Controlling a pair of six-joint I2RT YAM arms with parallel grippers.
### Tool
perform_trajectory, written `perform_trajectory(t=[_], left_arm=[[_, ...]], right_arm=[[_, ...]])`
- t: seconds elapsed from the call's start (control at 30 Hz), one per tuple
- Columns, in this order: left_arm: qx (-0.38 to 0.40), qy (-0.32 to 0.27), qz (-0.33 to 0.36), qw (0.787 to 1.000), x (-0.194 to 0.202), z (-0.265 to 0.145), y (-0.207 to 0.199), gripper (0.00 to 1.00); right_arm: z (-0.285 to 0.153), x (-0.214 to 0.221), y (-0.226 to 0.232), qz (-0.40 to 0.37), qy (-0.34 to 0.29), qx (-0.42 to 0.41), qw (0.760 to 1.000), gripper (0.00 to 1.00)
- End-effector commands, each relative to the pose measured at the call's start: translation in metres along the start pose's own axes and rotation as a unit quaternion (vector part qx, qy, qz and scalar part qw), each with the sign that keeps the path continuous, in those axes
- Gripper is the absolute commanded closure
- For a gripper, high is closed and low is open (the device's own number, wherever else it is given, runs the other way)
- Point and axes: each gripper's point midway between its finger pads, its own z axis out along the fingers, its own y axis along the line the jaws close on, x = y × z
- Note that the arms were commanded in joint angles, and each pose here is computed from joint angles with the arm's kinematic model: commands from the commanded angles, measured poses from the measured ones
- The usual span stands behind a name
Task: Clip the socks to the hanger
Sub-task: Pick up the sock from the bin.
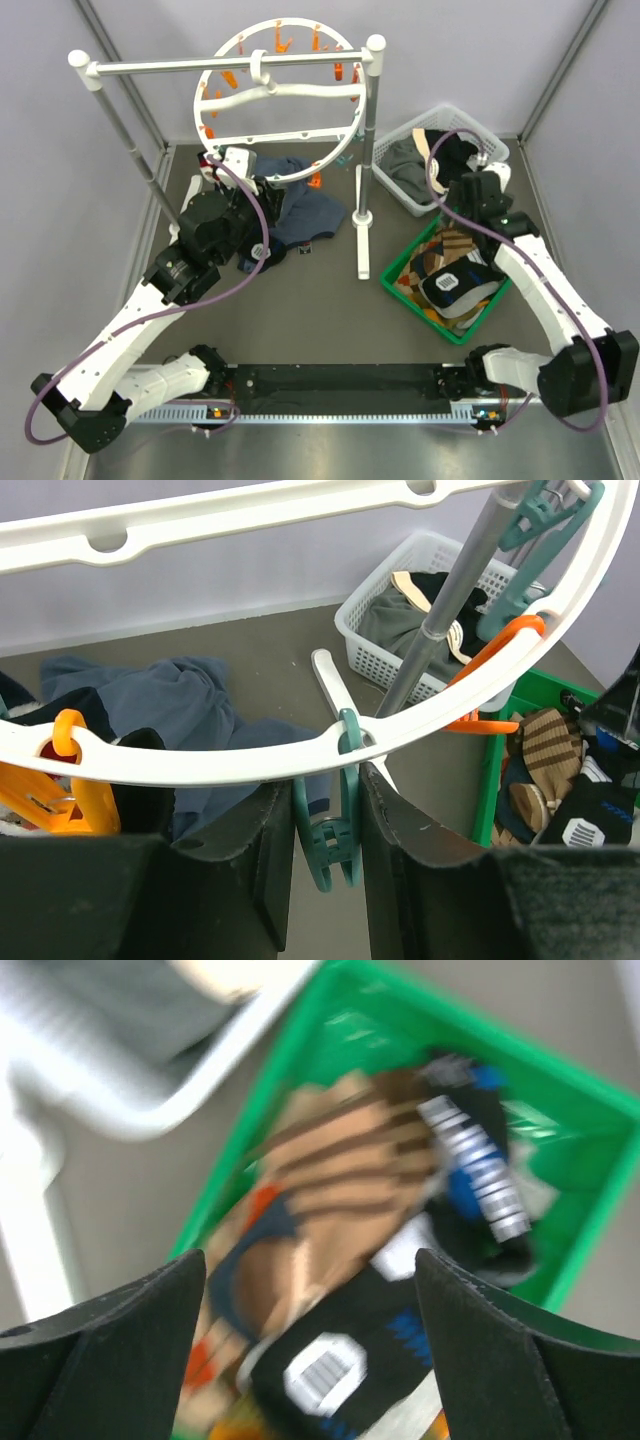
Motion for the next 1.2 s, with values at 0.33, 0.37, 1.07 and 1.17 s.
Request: perform_trajectory(t=[0.33,0.37,1.07,1.17], left_arm=[[0.041,0.015,0.02,0.999,0.006,-0.005,-0.012,1.0],[0.042,0.015,0.02,0.999,0.006,-0.005,-0.012,1.0],[0.05,0.009,0.011,0.999,0.001,-0.008,-0.016,1.0],[0.05,0.004,0.009,0.999,-0.002,-0.009,-0.016,1.0]], right_arm=[[0.114,-0.03,-0.078,0.124,0.078,0.035,0.989,0.29],[0.118,-0.032,-0.082,0.123,0.079,0.035,0.989,0.29],[0.14,-0.006,-0.097,0.101,0.143,0.018,0.984,1.0],[0.117,-0.022,-0.085,0.107,0.107,-0.01,0.988,1.0]])
